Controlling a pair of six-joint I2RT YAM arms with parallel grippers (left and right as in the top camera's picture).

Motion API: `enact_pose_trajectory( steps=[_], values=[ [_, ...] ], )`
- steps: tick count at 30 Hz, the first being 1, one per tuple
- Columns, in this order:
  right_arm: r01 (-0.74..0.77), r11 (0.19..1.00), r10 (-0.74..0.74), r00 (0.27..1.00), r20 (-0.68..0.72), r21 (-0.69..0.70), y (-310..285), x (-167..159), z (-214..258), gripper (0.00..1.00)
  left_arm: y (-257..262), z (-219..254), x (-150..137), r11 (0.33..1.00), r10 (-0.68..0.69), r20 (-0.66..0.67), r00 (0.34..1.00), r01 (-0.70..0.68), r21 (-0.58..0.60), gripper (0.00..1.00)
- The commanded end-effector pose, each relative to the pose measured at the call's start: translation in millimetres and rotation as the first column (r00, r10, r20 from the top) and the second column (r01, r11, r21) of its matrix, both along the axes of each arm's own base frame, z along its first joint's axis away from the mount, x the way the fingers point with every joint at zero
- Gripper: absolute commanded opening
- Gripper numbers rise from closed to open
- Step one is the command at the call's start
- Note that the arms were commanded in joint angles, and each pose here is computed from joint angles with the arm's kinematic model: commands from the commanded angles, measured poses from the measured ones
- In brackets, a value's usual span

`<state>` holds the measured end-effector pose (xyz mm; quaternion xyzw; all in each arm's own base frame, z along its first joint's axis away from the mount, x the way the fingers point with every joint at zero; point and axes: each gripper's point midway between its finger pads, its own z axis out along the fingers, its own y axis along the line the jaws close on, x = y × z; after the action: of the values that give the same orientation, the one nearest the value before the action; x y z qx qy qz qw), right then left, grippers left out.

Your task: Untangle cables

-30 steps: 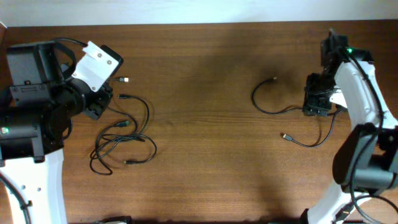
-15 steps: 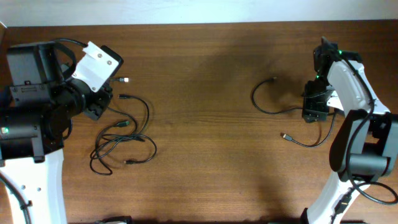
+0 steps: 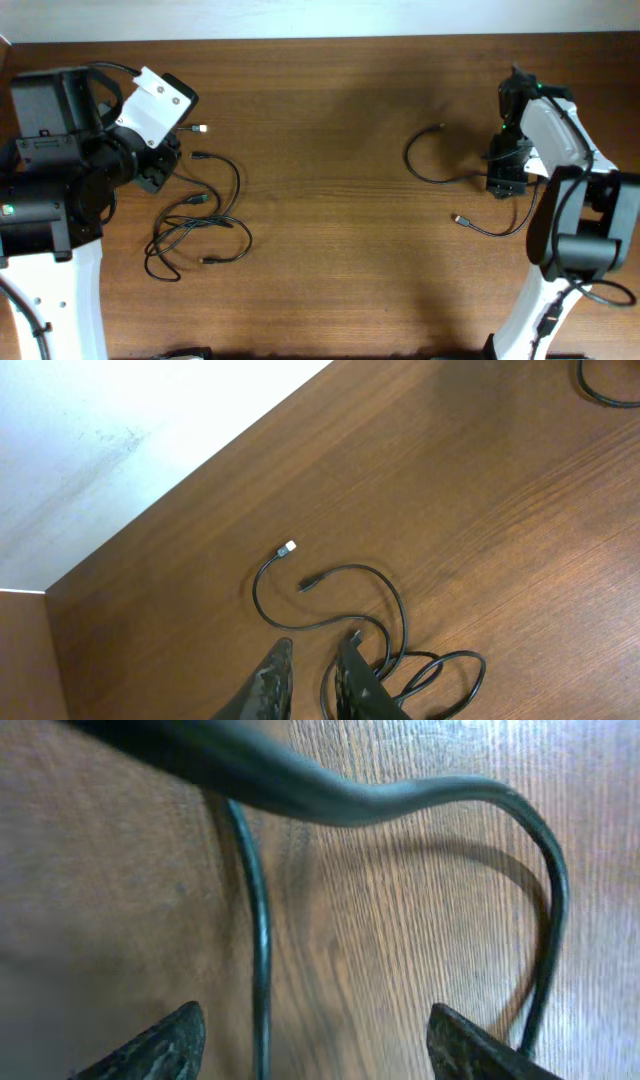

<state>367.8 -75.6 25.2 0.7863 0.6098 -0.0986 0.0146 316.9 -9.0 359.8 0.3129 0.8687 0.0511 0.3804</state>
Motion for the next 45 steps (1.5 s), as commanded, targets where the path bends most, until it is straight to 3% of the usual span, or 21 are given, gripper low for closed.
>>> enact_pose_trajectory(
  steps=[1,2,3,4,10,13,15,18,21,23,27,29,31,32,33,40,45],
  values=[
    [0.005,1.0,-0.005,0.999,-0.052,0.001,-1,-9,-16,0.64,-1,2,-3,1.0,-0.007,0.006,1.0,0.007,0.004,0.16],
    [0.004,1.0,-0.004,0.999,-0.051,0.0,0,-9,-16,0.59,-1,2,-3,1.0,-0.007,0.006,1.0,0.007,0.004,0.16],
    [-0.007,1.0,0.007,0.999,-0.046,0.002,0,-7,-16,0.1,-1,2,-3,1.0,-0.007,0.006,1.0,0.007,0.004,0.16],
    [-0.046,0.999,0.047,0.998,-0.034,0.012,0,-3,-17,0.04,-1,2,-3,1.0,-0.007,0.006,1.0,0.007,0.004,0.16],
    [-0.095,0.995,0.095,0.995,-0.009,0.026,0,5,5,0.04,-1,2,-3,1.0,-0.007,0.006,1.0,0.007,0.004,0.16],
    [-0.237,0.97,0.239,0.97,0.034,-0.057,-15,27,44,0.04,-1,2,-3,1.0,-0.007,0.006,1.0,0.007,0.004,0.17],
    [-0.434,0.881,0.452,0.89,0.066,-0.188,-34,61,95,0.04,-1,2,-3,1.0,-0.007,0.007,1.0,0.007,0.004,0.17],
    [-0.558,0.754,0.602,0.798,0.025,-0.348,-55,85,150,0.04,-1,2,-3,1.0,-0.007,0.006,1.0,0.007,0.004,0.18],
    [-0.695,0.512,0.736,0.658,-0.159,-0.505,-82,103,215,0.04,-1,2,-3,1.0,-0.007,0.006,1.0,0.007,0.004,0.19],
    [-0.668,0.436,0.71,0.667,-0.225,-0.603,-99,113,245,0.04,-1,2,-3,1.0,-0.007,0.007,1.0,0.007,0.004,0.19],
    [-0.572,0.393,0.644,0.73,-0.229,-0.72,-124,130,267,0.04,-1,2,-3,1.0,-0.007,0.005,1.0,0.007,0.004,0.2],
    [-0.67,0.224,0.759,0.575,-0.305,-0.708,-127,165,272,0.04,0,2,-4,1.0,-0.003,0.004,1.0,0.003,0.009,0.2],
    [-0.751,0.008,0.85,0.352,-0.391,-0.66,-122,197,267,0.04,2,0,-4,1.0,0.001,-0.001,1.0,-0.001,0.023,0.21],
    [-0.765,-0.063,0.869,0.274,-0.412,-0.641,-120,206,264,0.04,2,0,-5,1.0,0.001,-0.002,1.0,-0.001,0.023,0.21],
    [-0.768,-0.093,0.875,0.24,-0.42,-0.633,-121,210,261,0.04,2,0,-5,1.0,0.001,-0.003,1.0,-0.001,0.022,0.21],
    [-0.71,-0.033,0.853,0.347,-0.39,-0.703,-200,217,244,0.04,2,-1,-6,1.0,0.001,-0.009,1.0,-0.001,0.022,0.21],
    [-0.771,0.068,0.817,0.407,-0.409,-0.633,-254,199,186,0.04,2,-1,-4,0.999,-0.021,-0.005,1.0,0.021,0.043,0.22]
  ],
)
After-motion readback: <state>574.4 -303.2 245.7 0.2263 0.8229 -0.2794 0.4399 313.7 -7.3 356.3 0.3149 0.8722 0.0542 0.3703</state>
